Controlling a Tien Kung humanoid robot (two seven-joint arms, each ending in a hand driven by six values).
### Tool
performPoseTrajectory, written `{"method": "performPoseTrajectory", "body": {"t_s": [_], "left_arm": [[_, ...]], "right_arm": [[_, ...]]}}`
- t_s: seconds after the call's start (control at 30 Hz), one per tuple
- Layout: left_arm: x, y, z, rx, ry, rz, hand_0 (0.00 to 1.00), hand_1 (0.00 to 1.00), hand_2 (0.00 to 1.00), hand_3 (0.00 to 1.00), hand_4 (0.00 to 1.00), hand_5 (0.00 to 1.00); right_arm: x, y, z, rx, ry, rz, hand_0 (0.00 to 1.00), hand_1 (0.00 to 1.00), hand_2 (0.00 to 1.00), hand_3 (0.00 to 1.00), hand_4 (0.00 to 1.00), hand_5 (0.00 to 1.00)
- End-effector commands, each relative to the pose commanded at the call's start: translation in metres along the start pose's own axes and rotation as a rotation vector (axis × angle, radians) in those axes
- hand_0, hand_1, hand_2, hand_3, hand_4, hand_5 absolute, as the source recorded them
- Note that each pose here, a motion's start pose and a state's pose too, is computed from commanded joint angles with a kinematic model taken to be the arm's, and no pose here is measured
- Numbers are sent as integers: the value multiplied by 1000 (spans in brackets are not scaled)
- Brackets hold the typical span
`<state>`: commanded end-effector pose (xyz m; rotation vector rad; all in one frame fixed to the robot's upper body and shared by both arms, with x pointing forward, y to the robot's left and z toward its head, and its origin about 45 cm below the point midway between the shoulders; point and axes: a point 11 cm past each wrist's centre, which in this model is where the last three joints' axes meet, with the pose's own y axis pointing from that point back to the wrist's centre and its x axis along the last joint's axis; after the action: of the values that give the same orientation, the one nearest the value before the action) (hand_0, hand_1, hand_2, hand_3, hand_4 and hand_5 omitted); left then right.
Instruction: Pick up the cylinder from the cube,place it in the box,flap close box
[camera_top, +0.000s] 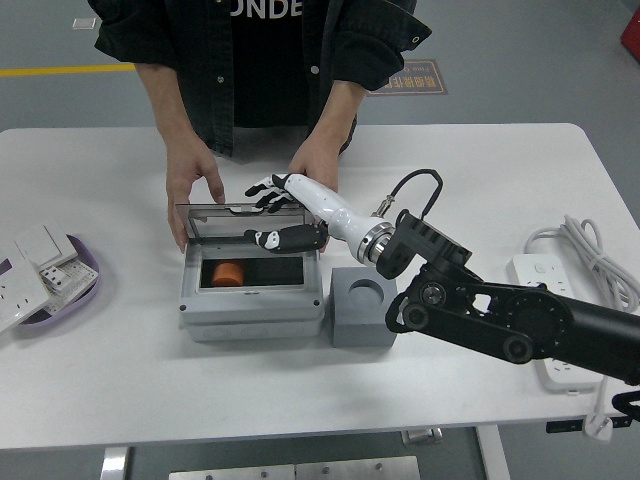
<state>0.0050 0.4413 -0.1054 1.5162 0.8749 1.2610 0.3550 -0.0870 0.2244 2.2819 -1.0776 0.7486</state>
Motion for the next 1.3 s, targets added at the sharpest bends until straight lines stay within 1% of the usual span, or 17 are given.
{"method": "performPoseTrajectory", "body": {"t_s": [0.27,0.43,0.57,0.67,0.73,0.83,0.93,1.03,1.07,1.13,1.27,1.3], "left_arm": [[-1,0,-2,3,3,0,595,620,611,626,675,252],[-1,0,-3,3,4,0,594,621,611,627,675,250],[-2,0,-2,1,5,-1,595,621,612,629,675,247],[-2,0,-1,-3,5,-2,595,621,612,629,675,247],[-2,0,-1,-3,5,-3,596,621,613,630,675,247],[-3,0,-2,-1,5,-3,596,621,613,630,675,247],[-3,0,-4,2,7,-4,596,622,613,630,675,247],[-5,0,-7,6,11,-6,596,622,613,630,675,247],[-6,0,-8,8,13,-7,596,622,613,630,675,247],[-6,0,-10,10,17,-7,596,621,614,631,675,249],[-6,0,-14,15,22,-6,596,621,614,631,675,249],[-6,0,-14,16,23,-6,597,621,614,631,676,251]], "right_arm": [[-7,22,-6,10,82,-5,799,677,677,748,756,343],[-14,27,-3,-12,111,-42,791,678,675,746,745,344],[-20,29,3,-46,94,-84,778,679,679,744,746,360],[-19,31,8,-60,74,-87,778,679,679,744,746,360],[-11,33,11,-59,51,-57,778,681,685,746,737,372],[5,42,17,-54,-4,5,778,681,685,746,737,372],[25,55,23,-40,-59,84,777,680,689,754,730,374],[50,72,27,-11,-124,189,777,680,689,754,730,374],[62,80,31,-3,-158,240,777,680,689,754,730,374],[77,90,40,2,-210,313,771,671,687,737,720,372],[99,109,67,-5,-328,426,771,671,687,737,720,372],[104,114,74,-7,-362,456,745,659,667,703,708,359]]}}
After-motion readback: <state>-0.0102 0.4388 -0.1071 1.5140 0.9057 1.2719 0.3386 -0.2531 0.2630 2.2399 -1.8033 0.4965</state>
